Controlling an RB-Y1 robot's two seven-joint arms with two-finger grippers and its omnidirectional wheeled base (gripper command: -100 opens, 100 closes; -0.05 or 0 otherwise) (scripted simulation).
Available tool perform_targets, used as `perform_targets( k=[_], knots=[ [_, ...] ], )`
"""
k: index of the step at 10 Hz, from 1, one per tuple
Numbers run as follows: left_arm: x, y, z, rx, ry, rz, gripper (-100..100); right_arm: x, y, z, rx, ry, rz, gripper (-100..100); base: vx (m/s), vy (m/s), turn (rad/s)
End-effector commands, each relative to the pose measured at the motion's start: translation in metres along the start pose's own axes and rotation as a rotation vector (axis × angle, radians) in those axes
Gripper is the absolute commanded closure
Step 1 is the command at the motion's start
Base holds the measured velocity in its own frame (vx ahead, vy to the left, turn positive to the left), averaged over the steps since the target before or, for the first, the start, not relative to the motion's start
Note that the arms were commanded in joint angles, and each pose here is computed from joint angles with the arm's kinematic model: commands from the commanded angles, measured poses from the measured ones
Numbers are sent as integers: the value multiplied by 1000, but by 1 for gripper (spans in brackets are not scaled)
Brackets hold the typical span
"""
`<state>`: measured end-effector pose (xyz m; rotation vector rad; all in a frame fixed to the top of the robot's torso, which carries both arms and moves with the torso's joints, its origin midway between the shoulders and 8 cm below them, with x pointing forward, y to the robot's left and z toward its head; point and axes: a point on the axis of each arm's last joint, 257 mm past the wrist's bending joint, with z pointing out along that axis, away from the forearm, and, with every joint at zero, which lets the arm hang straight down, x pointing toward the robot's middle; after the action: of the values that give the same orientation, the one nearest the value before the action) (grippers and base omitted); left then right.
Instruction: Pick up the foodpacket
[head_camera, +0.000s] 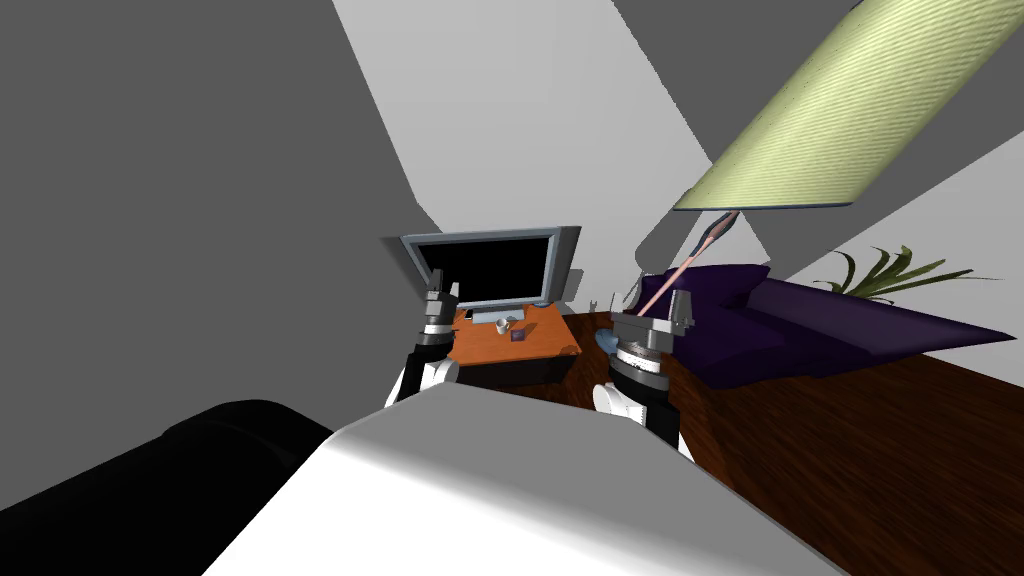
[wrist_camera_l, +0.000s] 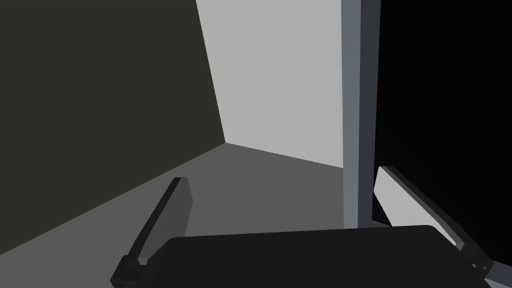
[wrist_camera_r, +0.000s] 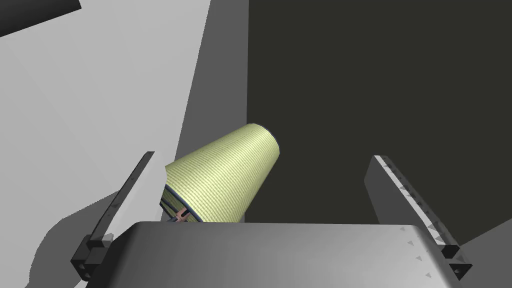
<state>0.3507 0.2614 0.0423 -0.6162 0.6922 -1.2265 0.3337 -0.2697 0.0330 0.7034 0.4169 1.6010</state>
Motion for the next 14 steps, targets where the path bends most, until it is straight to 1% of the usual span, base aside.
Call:
perform_targets(
  k=[1,3,5,6,8,9,11,12,13,14],
  knots=[
    [5,16,0,-41,29,8,-100,0,0,0,0,0,0,0,-2,-25,19],
    [10,40,-1,-103,61,18,-100,0,0,0,0,0,0,0,1,-49,18],
    [14,70,-2,-178,94,31,-100,0,0,0,0,0,0,0,-4,-71,10],
    [14,72,-3,-187,96,31,-100,0,0,0,0,0,0,0,4,-53,9],
    [16,107,-6,-273,128,47,-100,0,0,0,0,0,0,0,1,-58,1],
    [16,112,-8,-292,130,48,-100,0,0,0,0,0,0,0,2,-59,9],
    [14,146,-12,-379,156,67,-100,0,0,0,0,0,0,0,0,-67,-5],
    [14,156,-16,-407,159,69,-100,0,0,0,0,0,0,0,6,-63,2],
    [14,158,-17,-416,160,69,-100,0,0,0,0,0,0,0,6,-25,2],
    [12,179,-22,-473,171,81,-100,0,0,0,0,0,0,0,3,-40,-11]
  ],
)
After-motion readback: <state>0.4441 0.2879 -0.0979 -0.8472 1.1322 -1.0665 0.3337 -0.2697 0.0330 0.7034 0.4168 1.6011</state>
